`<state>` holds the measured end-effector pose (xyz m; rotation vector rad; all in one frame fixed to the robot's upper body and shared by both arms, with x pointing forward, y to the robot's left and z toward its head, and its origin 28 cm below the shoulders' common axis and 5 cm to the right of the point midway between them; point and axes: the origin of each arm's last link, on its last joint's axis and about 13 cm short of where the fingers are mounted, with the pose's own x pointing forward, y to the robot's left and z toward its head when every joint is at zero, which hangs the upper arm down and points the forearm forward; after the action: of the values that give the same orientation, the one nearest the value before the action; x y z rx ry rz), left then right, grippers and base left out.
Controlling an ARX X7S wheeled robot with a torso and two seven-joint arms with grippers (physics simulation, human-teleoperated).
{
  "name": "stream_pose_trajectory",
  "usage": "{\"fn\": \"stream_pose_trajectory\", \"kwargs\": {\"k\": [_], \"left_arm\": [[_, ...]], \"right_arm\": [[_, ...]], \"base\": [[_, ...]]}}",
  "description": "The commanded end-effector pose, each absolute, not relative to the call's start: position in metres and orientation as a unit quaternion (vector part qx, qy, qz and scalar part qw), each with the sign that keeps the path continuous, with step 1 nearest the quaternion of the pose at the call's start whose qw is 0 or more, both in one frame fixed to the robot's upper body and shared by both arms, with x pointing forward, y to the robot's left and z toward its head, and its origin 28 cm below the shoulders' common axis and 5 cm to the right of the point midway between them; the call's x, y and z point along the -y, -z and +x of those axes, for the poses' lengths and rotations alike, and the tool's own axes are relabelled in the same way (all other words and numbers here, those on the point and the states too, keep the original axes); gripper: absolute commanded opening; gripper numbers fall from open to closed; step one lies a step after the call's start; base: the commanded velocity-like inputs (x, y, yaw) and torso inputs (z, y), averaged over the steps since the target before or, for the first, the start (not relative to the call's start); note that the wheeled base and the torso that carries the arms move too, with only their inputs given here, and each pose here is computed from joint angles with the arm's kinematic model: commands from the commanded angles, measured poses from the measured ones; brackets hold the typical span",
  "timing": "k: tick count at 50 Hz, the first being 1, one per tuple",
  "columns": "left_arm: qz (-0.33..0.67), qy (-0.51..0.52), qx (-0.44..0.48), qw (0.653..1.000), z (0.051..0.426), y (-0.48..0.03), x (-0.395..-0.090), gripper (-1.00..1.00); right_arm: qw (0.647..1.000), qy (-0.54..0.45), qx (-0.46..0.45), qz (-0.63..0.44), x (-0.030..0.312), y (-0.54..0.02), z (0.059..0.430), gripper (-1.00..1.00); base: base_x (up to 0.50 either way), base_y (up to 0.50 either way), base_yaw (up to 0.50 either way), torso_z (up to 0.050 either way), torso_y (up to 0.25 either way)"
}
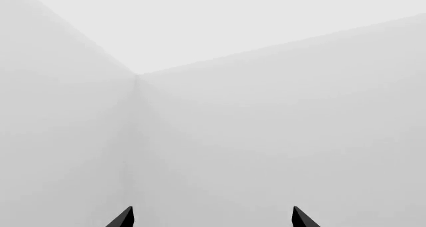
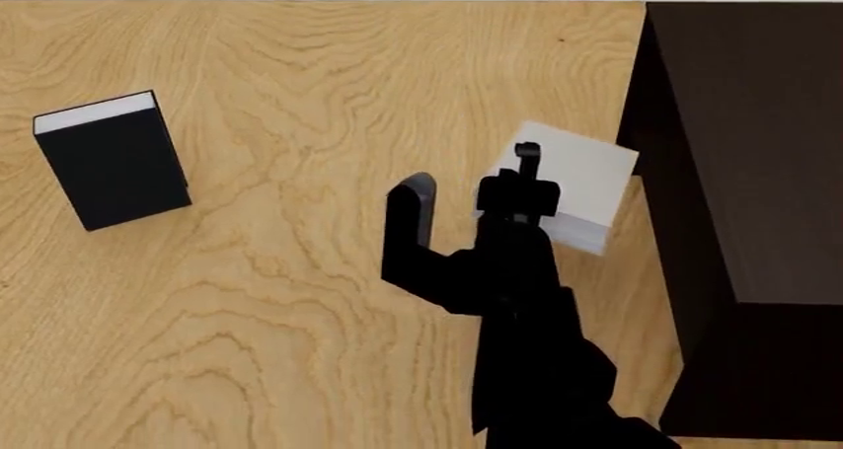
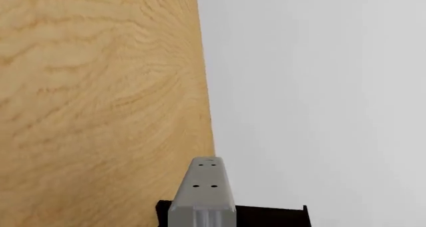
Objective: Pick up the book on the right and place it on the cabinet shelf.
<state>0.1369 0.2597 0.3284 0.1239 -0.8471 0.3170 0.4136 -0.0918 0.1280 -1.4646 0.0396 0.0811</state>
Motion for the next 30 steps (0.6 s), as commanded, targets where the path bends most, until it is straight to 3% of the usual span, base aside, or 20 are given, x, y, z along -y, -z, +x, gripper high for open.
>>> {"fn": "stream_pose_trajectory", "kwargs": {"k": [1,30], "left_arm": [[0.059,-0.153,0.409,0.898,0.138,-0.328,-0.259,1.0],[0.059,-0.153,0.409,0.898,0.14,-0.328,-0.26,1.0]], "right_arm": [[0.708,0.004,-0.015,-0.706,0.098,-0.136,0.415,-1.0],[0.706,0.027,-0.064,-0.705,0.113,-0.128,0.41,-1.0]], "base": [[0.0,0.0,0.0,0.0,0.011],[0.0,0.0,0.0,0.0,0.001]]}}
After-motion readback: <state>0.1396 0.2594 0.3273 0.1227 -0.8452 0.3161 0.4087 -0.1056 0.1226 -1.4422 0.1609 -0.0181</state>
